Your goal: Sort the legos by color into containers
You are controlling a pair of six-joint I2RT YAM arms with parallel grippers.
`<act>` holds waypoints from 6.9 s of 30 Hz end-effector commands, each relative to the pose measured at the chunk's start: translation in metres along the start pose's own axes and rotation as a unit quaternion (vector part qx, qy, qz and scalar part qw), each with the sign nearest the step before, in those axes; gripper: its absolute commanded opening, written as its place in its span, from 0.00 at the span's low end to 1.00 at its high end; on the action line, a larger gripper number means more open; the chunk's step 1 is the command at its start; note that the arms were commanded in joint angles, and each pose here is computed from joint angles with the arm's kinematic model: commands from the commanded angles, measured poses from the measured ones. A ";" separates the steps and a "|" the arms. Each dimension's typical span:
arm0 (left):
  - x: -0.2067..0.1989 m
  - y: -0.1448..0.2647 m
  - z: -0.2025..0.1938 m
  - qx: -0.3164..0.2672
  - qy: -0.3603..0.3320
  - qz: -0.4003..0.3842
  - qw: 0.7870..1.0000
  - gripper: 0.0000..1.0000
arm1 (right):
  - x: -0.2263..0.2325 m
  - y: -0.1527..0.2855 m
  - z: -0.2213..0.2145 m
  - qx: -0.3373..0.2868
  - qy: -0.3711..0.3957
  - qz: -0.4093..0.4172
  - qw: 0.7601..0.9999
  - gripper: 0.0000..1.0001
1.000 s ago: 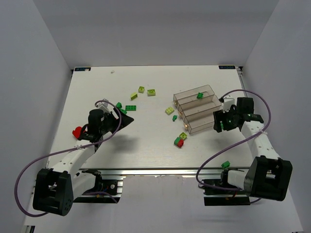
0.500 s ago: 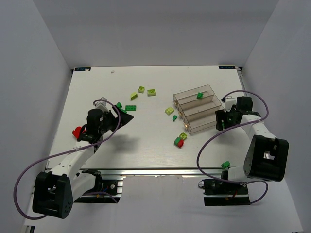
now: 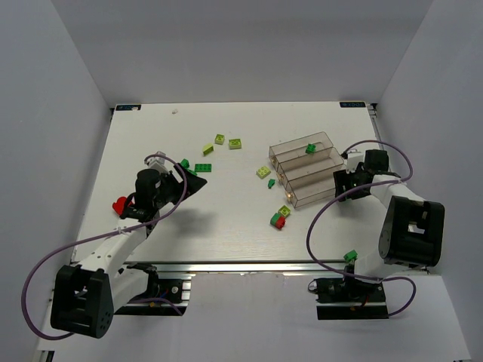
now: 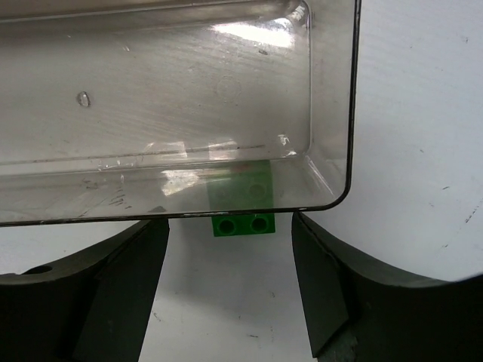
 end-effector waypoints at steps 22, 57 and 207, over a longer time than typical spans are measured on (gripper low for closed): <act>-0.005 -0.007 0.007 -0.006 -0.003 -0.008 1.000 0.87 | -0.009 0.000 0.018 0.032 0.024 0.025 0.999 0.59; -0.008 -0.018 0.011 0.003 -0.004 -0.012 1.000 0.87 | -0.001 0.003 0.020 0.038 -0.088 -0.006 0.995 0.59; 0.048 0.033 0.066 0.015 -0.033 0.377 0.925 0.83 | 0.061 0.042 0.239 -0.264 0.181 0.125 0.939 0.89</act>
Point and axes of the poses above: each gripper's point midway between its finger pads, its own y axis back along the fingers, its own x axis along the line the jaws close on, z = x × y, the point moved 3 cm from there along y, back along the fingers
